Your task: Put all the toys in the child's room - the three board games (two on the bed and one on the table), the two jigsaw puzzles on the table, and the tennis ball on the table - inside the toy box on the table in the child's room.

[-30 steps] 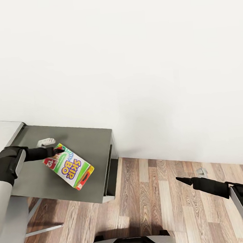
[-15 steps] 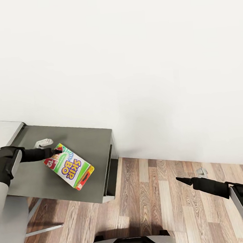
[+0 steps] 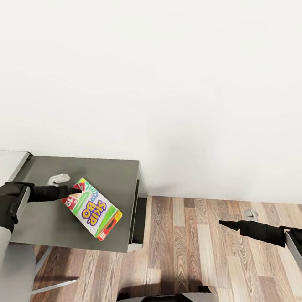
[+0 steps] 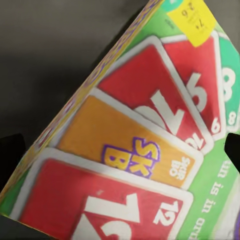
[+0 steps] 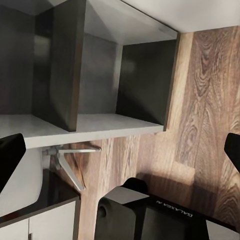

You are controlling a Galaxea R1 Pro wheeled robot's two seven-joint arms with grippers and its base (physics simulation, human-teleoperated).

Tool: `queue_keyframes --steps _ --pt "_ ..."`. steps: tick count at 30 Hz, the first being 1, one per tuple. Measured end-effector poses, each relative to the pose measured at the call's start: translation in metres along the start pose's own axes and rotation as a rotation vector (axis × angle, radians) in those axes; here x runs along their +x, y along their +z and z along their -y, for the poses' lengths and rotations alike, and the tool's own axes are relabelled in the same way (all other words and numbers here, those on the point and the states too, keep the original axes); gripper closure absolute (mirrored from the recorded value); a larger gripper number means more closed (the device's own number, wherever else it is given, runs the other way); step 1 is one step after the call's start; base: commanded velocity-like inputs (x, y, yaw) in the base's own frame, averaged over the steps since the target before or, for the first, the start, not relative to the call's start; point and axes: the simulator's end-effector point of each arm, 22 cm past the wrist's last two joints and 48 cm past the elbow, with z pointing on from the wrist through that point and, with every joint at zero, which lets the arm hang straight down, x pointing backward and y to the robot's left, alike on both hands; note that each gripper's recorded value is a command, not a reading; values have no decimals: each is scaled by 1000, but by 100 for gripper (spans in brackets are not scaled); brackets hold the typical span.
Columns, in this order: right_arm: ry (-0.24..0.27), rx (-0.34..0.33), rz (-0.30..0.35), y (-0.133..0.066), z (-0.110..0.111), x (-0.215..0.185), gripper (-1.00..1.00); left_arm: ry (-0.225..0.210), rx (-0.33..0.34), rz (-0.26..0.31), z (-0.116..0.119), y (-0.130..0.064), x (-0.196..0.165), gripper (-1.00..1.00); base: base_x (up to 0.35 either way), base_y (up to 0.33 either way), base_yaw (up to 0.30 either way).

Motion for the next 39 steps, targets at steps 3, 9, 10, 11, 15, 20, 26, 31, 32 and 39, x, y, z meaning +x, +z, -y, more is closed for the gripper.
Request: queue_keyframes --steps 3,9,10,11,15,20,26,31,32,39 --pt "0 0 0 0 0 0 -100 17 0 -25 3 4 6 -100 0 0 0" --pt "0 1 0 0 0 0 -100 80 104 -102 34 10 25 -100 0 0 0" --pt "0 1 0 0 0 0 -100 83 108 -105 35 10 26 -100 0 0 0" --pt "0 1 0 0 0 0 -100 87 114 -110 37 11 27 -100 0 0 0" --pt "0 2 -1 0 1 0 -100 100 127 -128 41 12 32 -100 0 0 0" --pt "17 4 -9 1 4 6 -100 104 129 -133 43 13 34 -100 0 0 0" --pt "26 5 -13 1 5 10 -100 105 131 -135 44 14 35 -100 0 0 0" --pt "27 4 -13 1 5 10 -100 115 131 -139 45 14 36 -100 0 0 0" --pt "27 4 -12 1 5 10 -100 124 130 -143 46 14 36 -100 0 0 0" --pt "27 4 -12 1 5 10 -100 166 118 -162 49 16 39 -100 0 0 0"
